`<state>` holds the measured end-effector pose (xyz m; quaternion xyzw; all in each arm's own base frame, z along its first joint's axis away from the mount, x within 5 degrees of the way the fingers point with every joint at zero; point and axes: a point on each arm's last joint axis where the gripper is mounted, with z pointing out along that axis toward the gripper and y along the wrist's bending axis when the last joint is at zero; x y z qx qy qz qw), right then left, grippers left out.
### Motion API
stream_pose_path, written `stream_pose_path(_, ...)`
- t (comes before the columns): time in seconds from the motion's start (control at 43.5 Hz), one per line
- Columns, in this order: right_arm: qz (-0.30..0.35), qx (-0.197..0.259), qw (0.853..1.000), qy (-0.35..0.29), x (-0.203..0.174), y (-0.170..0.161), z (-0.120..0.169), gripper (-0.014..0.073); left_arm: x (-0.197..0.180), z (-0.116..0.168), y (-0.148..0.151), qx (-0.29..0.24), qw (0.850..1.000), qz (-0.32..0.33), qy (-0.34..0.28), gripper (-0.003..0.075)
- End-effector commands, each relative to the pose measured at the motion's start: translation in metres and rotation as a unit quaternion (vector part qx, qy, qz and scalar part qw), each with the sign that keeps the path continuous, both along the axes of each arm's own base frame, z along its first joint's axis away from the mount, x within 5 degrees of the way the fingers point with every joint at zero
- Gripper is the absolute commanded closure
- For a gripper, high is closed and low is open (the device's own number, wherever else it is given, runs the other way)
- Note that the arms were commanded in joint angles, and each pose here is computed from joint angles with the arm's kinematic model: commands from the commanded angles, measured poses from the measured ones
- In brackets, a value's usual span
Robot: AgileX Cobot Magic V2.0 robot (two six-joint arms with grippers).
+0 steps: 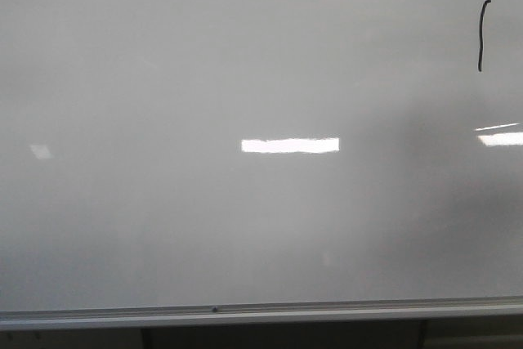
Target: Write number 1 on whiteboard
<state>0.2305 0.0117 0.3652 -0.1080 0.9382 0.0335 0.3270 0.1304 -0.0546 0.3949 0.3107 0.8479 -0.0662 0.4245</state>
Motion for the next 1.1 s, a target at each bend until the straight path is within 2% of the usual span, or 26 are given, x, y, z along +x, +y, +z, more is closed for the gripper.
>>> stream_pose_path(0.0, 0.061, -0.020, 0.997, -0.048, -0.028, 0.013, 0.020, 0.0610, -0.002, 0.013, -0.009, -0.020, 0.998, -0.038, -0.043, 0.0174)
stream_pose_path(0.161, 0.201, -0.049, 0.977, -0.061, -0.067, 0.037, 0.018, 0.0610, -0.008, 0.011, -0.031, -0.007, 0.989, -0.142, -0.043, 0.0174)
stream_pose_path(0.253, 0.299, -0.059, 0.951, -0.060, -0.086, 0.050, 0.014, 0.0610, -0.011, 0.010, -0.047, 0.001, 0.979, -0.203, -0.027, 0.0174)
stream_pose_path(0.367, 0.416, -0.039, 0.907, -0.049, -0.104, 0.070, 0.012, 0.0610, -0.012, 0.009, -0.071, 0.011, 0.963, -0.270, -0.016, 0.0174)
stream_pose_path(0.459, 0.471, -0.014, 0.880, -0.057, -0.112, 0.081, 0.014, 0.0610, -0.013, 0.008, -0.093, 0.016, 0.948, -0.318, -0.010, 0.0174)
stream_pose_path(0.551, 0.499, 0.003, 0.864, -0.066, -0.117, 0.088, 0.016, 0.0610, -0.017, 0.007, -0.115, 0.020, 0.933, -0.360, -0.003, 0.0174)
stream_pose_path(0.827, 0.502, 0.005, 0.862, -0.065, -0.118, 0.089, 0.016, 0.0610, -0.019, 0.013, -0.170, 0.028, 0.902, -0.431, 0.000, 0.0174)
stream_pose_path(1.079, 0.502, 0.005, 0.862, -0.065, -0.118, 0.089, 0.016, 0.0610, -0.012, 0.002, -0.202, 0.040, 0.892, -0.450, 0.022, 0.0174)
